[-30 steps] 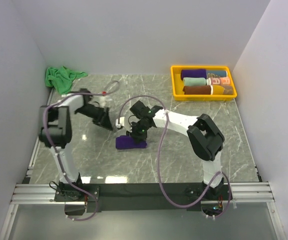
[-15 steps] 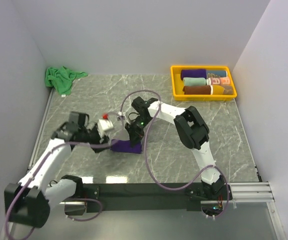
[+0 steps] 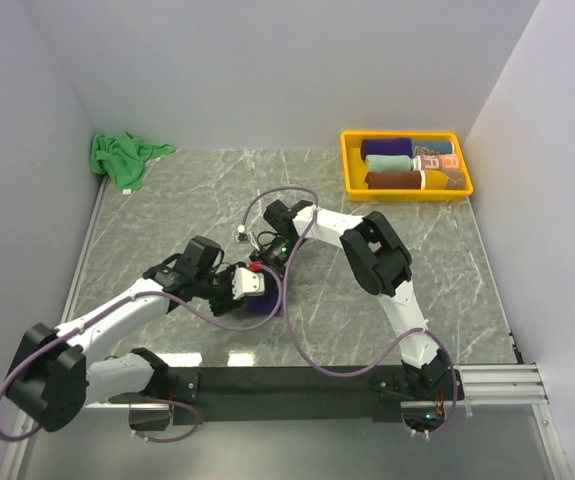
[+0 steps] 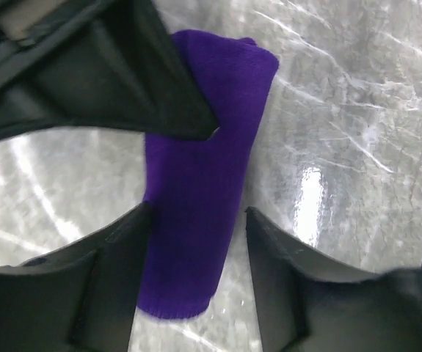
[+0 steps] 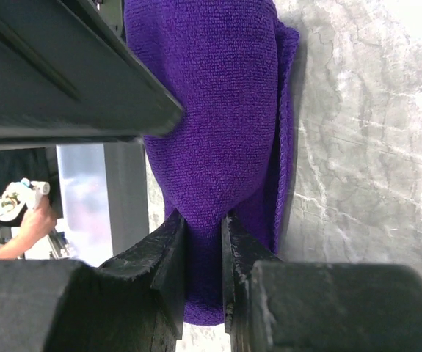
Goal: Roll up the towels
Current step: Roll the towel
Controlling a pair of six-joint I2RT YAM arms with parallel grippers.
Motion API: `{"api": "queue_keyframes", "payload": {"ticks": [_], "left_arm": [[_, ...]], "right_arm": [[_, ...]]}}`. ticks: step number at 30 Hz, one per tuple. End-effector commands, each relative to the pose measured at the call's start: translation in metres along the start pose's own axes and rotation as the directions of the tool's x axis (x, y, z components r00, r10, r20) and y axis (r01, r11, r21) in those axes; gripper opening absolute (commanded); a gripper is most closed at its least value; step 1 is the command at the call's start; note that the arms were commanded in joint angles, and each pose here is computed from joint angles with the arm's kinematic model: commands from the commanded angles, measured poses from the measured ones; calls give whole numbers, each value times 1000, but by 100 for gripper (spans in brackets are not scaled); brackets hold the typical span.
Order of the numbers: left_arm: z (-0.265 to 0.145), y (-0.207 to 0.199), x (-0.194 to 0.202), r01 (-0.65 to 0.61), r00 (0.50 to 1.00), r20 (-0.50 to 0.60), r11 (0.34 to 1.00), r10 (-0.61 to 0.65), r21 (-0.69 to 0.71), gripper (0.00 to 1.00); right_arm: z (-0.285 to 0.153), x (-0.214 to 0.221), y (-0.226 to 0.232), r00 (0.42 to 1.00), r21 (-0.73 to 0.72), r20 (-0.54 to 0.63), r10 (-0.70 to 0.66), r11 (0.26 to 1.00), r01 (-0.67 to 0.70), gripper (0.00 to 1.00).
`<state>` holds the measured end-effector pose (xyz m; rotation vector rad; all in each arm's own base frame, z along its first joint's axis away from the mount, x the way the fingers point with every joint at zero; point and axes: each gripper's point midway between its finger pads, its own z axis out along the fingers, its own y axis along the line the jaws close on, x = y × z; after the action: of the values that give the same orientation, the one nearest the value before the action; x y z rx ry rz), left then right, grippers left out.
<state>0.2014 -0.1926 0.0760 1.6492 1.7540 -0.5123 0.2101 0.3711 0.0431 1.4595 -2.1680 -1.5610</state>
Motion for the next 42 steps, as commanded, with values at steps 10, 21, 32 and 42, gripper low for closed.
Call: {"api": "queue_keyframes", "payload": {"ticks": [10, 21, 32, 42], "left_arm": [[29, -33, 38, 169, 973, -193, 959, -126, 227, 12], [43, -25, 26, 524, 847, -307, 781, -434, 340, 1], [63, 20, 31, 713, 700, -400, 618, -592, 332, 1], [73, 26, 37, 736, 674, -434, 586, -597, 338, 1]], "right_arm": [[-32, 2, -16, 998, 134, 44, 49, 989, -54, 34], [-184, -7, -7, 969, 501, 227, -101, 865, -27, 51], [-213, 18, 56, 928, 770, 63, -367, 610, 188, 50], [-106, -7, 69, 802, 763, -271, -533, 389, 516, 77]]}}
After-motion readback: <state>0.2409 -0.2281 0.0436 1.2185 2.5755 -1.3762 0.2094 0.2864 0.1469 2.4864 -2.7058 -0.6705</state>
